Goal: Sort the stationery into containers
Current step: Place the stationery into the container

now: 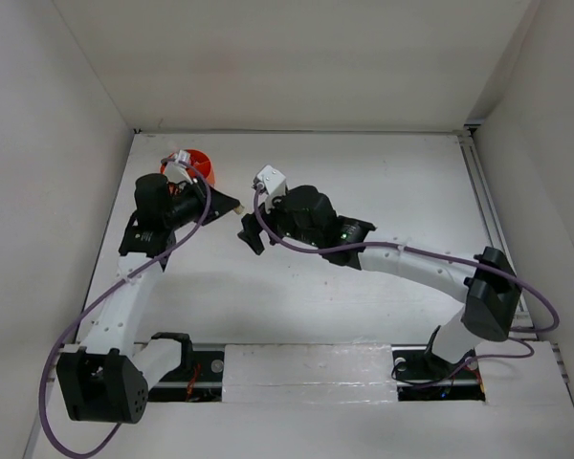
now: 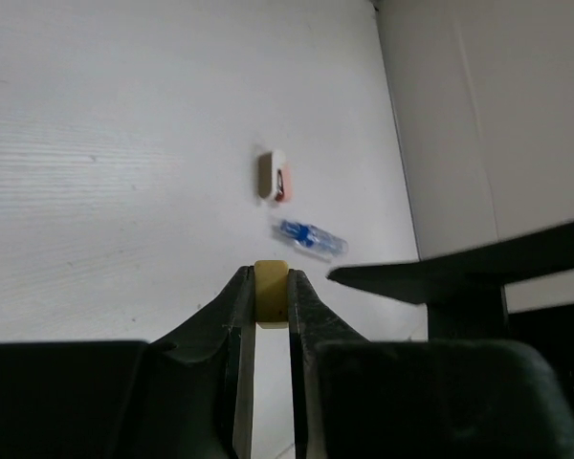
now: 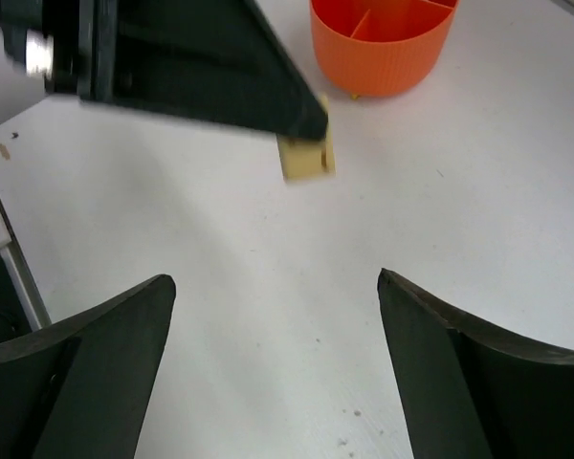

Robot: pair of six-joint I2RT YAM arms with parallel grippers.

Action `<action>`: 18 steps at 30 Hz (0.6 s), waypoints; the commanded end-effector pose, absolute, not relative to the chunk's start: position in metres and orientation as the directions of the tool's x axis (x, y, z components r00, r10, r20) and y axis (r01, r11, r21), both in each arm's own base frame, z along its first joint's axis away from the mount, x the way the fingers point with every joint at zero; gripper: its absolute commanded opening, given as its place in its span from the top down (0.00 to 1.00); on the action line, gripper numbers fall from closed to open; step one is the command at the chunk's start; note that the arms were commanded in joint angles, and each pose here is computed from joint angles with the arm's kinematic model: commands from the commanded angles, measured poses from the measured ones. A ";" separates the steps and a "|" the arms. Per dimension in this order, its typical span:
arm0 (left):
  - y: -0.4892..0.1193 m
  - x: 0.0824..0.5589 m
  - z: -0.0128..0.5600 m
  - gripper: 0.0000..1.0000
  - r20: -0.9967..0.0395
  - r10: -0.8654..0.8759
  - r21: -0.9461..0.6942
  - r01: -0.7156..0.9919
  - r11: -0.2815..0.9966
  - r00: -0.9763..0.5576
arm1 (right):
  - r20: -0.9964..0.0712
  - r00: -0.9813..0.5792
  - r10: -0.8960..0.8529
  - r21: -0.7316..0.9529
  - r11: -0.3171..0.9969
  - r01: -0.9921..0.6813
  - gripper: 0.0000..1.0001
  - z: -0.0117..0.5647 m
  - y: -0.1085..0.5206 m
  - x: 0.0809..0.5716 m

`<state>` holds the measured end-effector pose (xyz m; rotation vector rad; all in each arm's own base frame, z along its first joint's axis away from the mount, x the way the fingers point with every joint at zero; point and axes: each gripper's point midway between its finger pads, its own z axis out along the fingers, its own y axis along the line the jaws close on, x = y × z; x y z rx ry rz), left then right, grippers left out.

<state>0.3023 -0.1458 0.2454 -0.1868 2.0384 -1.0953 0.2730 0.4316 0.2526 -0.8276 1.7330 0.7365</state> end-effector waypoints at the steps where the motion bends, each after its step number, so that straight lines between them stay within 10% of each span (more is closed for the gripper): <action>1: -0.120 0.329 0.268 1.00 -0.632 -0.549 -0.713 0.134 0.688 -0.547 | -0.981 -0.174 -0.084 0.089 0.605 -0.791 0.07 0.290 0.410 0.272; 18: 0.039 0.443 0.281 1.00 -0.697 -0.690 -0.505 -0.549 0.667 -0.197 | -0.981 -0.179 -0.069 0.085 0.679 -0.729 0.04 0.285 0.328 0.261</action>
